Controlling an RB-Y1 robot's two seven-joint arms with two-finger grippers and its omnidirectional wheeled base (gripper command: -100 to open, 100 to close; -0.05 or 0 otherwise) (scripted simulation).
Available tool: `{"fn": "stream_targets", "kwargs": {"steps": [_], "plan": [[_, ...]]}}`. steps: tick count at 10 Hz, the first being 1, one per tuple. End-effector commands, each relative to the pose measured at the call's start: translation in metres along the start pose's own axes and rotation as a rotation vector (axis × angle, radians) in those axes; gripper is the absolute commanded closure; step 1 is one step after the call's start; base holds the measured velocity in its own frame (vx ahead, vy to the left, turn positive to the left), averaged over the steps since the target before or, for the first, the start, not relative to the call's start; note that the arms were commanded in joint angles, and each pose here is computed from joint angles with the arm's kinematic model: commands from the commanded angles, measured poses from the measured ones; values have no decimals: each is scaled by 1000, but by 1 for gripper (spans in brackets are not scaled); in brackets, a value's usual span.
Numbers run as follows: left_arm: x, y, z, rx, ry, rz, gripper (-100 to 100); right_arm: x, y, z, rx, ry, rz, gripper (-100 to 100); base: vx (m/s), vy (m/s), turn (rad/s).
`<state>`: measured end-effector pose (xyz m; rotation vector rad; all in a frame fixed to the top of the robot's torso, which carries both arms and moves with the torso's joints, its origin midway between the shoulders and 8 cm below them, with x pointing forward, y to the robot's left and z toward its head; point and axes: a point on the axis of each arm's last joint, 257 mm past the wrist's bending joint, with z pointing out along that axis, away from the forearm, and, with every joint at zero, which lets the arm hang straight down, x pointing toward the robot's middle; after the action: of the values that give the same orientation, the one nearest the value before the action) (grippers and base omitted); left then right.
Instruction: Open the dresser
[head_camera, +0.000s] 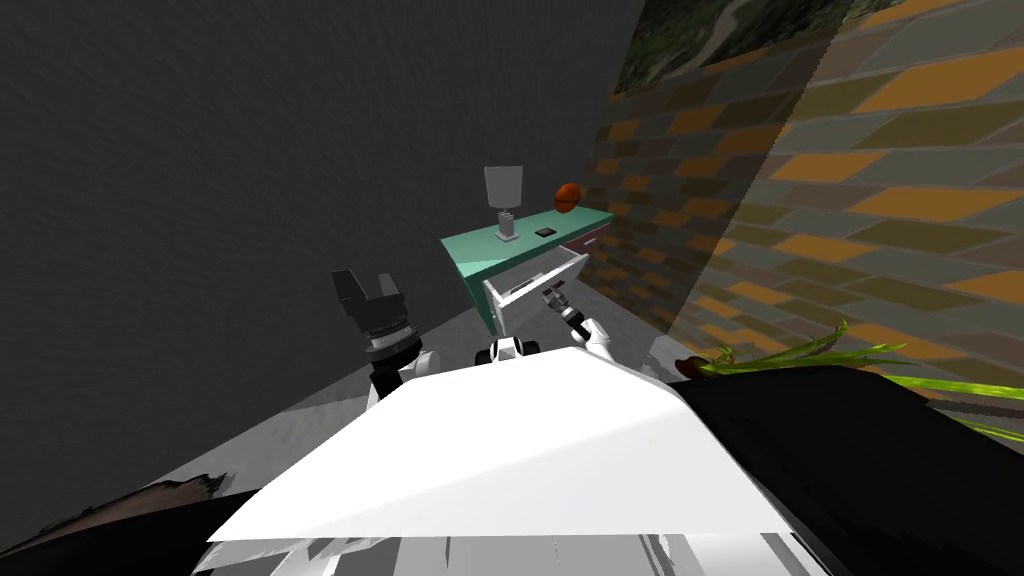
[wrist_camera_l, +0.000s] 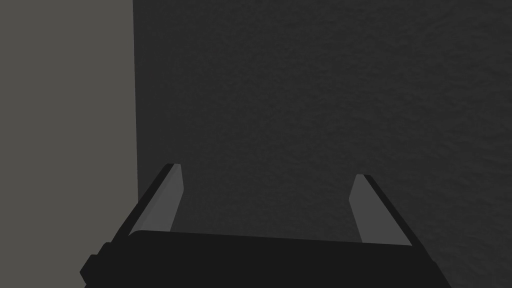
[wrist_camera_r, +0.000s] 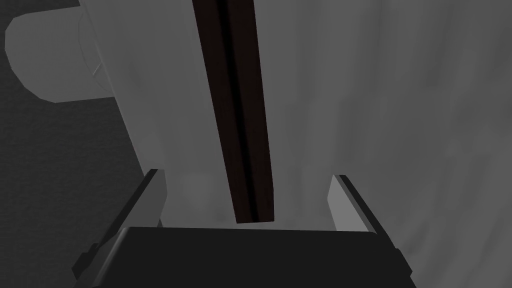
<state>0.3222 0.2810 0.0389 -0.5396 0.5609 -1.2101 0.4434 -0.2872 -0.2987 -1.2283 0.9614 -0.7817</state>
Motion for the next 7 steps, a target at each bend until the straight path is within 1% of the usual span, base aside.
{"fn": "stream_targets", "kwargs": {"steps": [1,2,3,4,5,6,7], "plan": [[0,0,0,0,0,0,0,35,-22,-23,7,8,3,-100,-5,129,61],[0,0,0,0,0,0,0,42,-26,-26,15,23,3,-100,-5,111,39],[0,0,0,0,0,0,0,59,-41,-37,15,17,7,-100,-13,138,90],[0,0,0,0,0,0,0,65,-45,-40,23,32,2,-100,-10,137,27],[0,0,0,0,0,0,0,80,-60,-50,24,25,8,-100,12,161,83],[0,0,0,0,0,0,0,87,-66,-53,33,39,1,-100,10,128,19],[0,0,0,0,0,0,0,83,-57,-52,20,40,5,-100,7,41,-12]]}}
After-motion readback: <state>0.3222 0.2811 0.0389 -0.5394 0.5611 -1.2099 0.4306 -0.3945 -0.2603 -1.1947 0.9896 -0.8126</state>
